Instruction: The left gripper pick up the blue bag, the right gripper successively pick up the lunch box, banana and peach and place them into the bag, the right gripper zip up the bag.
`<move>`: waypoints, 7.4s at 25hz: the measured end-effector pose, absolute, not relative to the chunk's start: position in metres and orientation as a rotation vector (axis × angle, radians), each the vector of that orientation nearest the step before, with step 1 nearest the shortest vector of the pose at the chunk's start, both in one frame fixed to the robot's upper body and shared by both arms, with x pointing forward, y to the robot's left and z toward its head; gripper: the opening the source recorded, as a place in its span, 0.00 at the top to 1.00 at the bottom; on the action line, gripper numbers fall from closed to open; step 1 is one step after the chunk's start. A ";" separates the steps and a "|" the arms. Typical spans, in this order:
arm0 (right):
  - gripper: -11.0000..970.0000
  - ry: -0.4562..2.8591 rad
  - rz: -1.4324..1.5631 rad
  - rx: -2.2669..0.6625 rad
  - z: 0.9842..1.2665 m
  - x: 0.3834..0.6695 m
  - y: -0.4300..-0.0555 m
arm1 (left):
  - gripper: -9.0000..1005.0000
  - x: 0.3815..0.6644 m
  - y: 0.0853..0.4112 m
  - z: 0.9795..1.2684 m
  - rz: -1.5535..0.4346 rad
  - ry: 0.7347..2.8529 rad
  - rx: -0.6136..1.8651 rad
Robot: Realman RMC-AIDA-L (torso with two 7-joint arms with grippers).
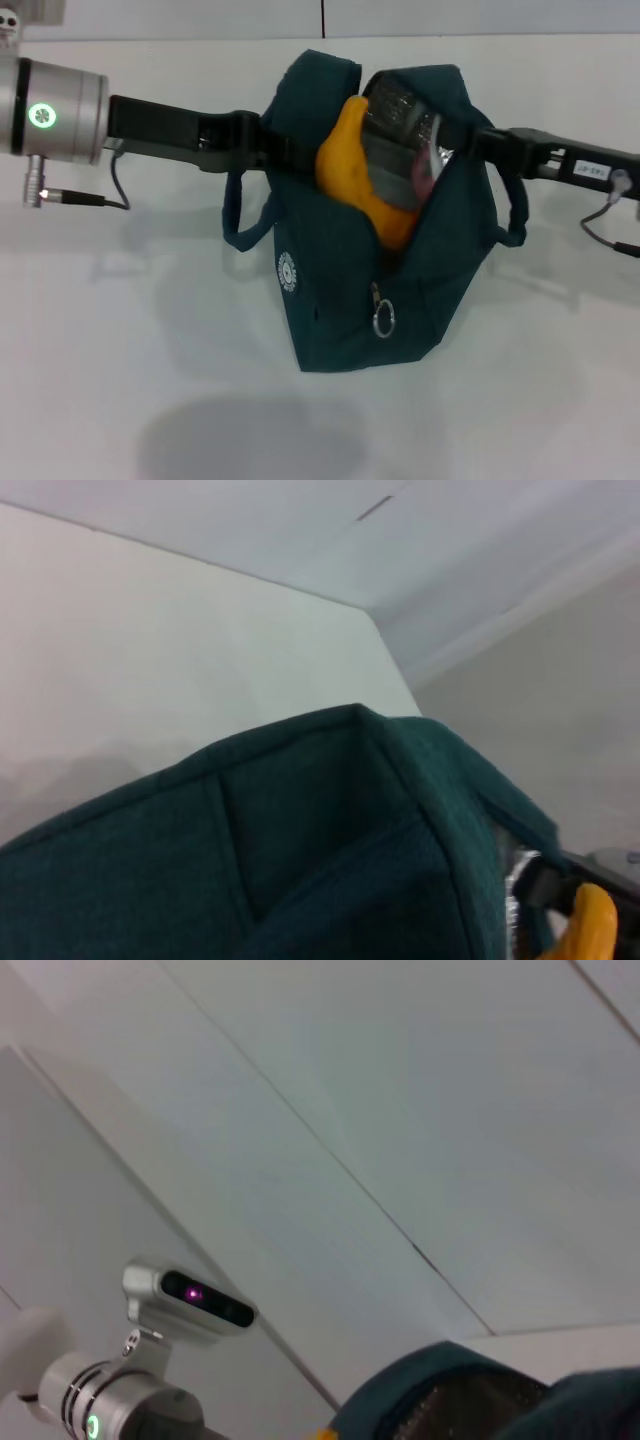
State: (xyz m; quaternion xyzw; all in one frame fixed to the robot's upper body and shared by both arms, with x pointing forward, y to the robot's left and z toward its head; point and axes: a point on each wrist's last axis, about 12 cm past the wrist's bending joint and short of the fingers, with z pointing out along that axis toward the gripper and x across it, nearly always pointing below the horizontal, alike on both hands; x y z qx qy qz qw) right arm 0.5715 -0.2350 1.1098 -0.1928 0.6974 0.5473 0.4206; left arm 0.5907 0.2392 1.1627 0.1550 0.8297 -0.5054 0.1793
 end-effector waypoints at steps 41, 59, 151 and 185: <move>0.96 1.624 1.431 -0.473 1.123 0.570 -0.237 | 0.96 0.583 0.253 1.151 -1.533 2.251 0.339; 0.75 1.637 1.417 -0.473 1.116 0.564 -0.240 | 0.96 0.581 0.255 1.147 -1.524 2.253 0.333; 0.76 1.553 1.137 -1.074 1.039 0.494 -0.214 | 0.96 0.574 0.247 1.135 -1.598 2.243 0.338; 0.98 1.353 1.141 -0.885 1.062 0.486 -0.235 | 0.96 0.564 0.250 1.128 -1.498 2.122 0.458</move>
